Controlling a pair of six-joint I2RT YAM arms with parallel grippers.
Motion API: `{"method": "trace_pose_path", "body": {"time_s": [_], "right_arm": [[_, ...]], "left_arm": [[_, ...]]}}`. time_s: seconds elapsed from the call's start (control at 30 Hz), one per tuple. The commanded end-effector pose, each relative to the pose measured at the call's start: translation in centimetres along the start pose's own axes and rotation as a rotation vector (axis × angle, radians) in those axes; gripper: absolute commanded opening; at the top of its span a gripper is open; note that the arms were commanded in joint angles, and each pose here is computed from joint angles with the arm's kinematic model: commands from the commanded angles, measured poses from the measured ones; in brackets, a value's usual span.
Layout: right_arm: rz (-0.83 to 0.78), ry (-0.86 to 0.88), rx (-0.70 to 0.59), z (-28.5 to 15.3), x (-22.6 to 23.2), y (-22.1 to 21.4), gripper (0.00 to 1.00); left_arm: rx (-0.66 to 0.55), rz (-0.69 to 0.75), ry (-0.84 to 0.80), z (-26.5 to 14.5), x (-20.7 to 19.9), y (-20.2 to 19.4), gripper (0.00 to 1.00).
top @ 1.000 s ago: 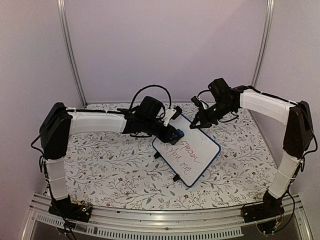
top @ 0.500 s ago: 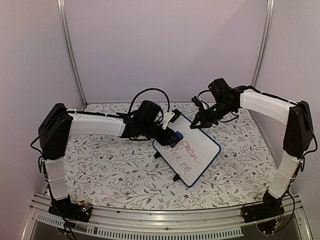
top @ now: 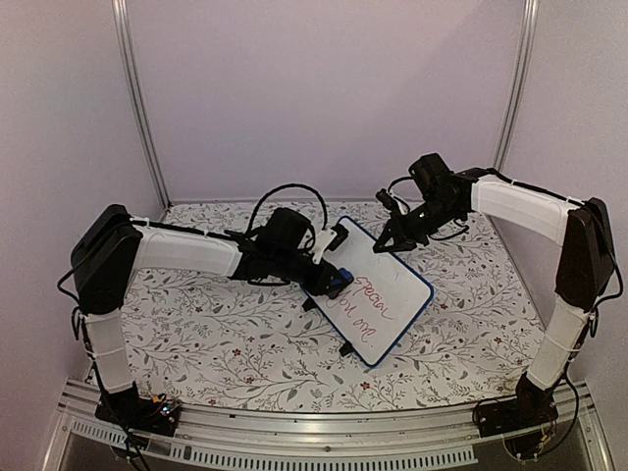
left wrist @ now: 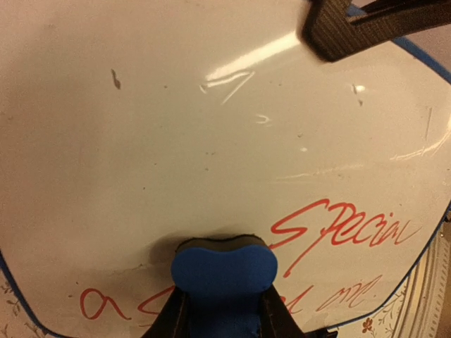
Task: Erase the whiteboard
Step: Erase the whiteboard from the whiteboard stand.
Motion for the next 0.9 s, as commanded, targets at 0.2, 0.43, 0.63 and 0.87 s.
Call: {"method": "trace_pose_path", "body": {"time_s": [0.2,0.43,0.63,0.87], "right_arm": [[0.001,-0.004,0.113,1.4,0.2,-2.5,0.0],[-0.001,-0.003,0.112,1.4,0.2,-2.4,0.0],[0.0,-0.003,0.113,1.4,0.2,-2.4,0.0],[0.0,-0.002,0.111,1.4,0.2,-2.4,0.0]], "left_arm": [[0.174,-0.088,0.048,1.1,2.0,-5.6,0.0],[0.161,-0.091,0.052,0.6,2.3,-5.0,0.0],[0.138,-0.095,0.053,-0.1,2.5,-4.1,0.0],[0.05,-0.061,0.079,-1.6,2.9,-0.9,0.0]]}}
Point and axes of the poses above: each gripper's point midway between its finger pads, its own z axis out along the fingers, its own x axis along the line the jaws close on, y = z × x, the point moved 6 cm from there along -z, back along the fingers, and after that the axes turned 9 degrees about -z, right-handed, at the moved point
